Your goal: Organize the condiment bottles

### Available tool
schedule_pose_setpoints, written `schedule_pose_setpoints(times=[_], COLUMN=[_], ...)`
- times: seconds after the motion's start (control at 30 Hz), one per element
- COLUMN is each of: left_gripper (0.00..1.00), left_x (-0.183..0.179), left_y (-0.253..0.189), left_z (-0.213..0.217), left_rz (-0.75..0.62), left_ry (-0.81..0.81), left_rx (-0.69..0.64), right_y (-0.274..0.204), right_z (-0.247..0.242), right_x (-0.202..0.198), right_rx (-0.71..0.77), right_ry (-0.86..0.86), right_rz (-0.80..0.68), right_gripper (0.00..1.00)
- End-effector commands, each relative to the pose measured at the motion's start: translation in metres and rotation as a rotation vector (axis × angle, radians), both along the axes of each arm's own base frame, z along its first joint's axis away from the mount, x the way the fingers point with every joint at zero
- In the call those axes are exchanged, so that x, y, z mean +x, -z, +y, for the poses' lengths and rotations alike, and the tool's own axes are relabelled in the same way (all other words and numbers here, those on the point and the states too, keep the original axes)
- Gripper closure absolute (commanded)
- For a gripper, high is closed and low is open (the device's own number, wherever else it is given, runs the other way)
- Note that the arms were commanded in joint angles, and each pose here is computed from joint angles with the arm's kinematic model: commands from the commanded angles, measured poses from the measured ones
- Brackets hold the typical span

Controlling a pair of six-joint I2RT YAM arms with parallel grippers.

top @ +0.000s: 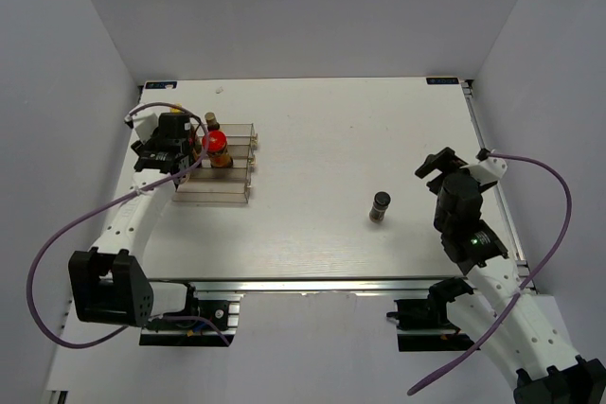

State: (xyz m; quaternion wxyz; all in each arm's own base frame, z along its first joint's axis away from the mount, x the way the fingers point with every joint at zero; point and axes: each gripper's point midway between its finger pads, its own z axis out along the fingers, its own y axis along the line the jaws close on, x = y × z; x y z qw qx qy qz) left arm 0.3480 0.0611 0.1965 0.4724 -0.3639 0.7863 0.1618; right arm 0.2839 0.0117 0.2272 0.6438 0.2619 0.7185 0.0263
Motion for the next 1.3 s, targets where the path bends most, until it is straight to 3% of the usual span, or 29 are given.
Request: schedule_pose_setpoints(times=[0.0, 0.3, 0.5, 0.7, 0.77, 0.9, 1.03, 1.17, 1.27], left_gripper=[0.74, 0.72, 0.64, 0.47, 0.33, 0.19, 0.15, 0.02, 0.02], left_x=[0.003, 0.011, 0.013, 0.013, 0.014, 0.012, 0.008, 0.008, 0.005], left_y=[0.012, 0.043, 0.063, 0.068, 0.068, 0.065, 0.059, 0.048, 0.039], left_z=[0.009, 0.011, 0.013, 0.01, 0.007, 0.005, 0.007, 0.002, 0.0], left_rz=[0.011, 0.068, 0.136, 0.153, 0.15, 0.146, 0.138, 0.107, 0.095], left_ry=[-0.009, 0.015, 0.002, 0.009, 0.024, 0.035, 0.021, 0.039, 0.041], left_rx=[-0.007, -0.002, -0.002, -0.014, -0.028, -0.039, -0.031, -0.061, -0.075], right_y=[-0.003, 0.001, -0.004, -0.005, -0.003, 0.013, 0.032, 0.04, 0.051], right_z=[-0.004, 0.0, 0.008, 0.028, 0.041, 0.052, 0.066, 0.083, 0.092], right_x=[0.004, 0.008, 0.008, 0.01, 0.01, 0.009, 0.005, -0.004, -0.012], right_rx=[-0.015, -0.023, -0.022, -0.044, -0.057, -0.067, -0.063, -0.101, -0.146], right_ry=[0.024, 0.001, -0.052, -0.178, -0.252, -0.313, -0.389, -0.508, -0.568], right_rz=[-0.017, -0.001, -0.01, 0.025, 0.074, 0.186, 0.272, 0.307, 0.355], right_gripper=[0.11, 0.11, 0.11, 0.11, 0.11, 0.11, 0.11, 0.11, 0.11])
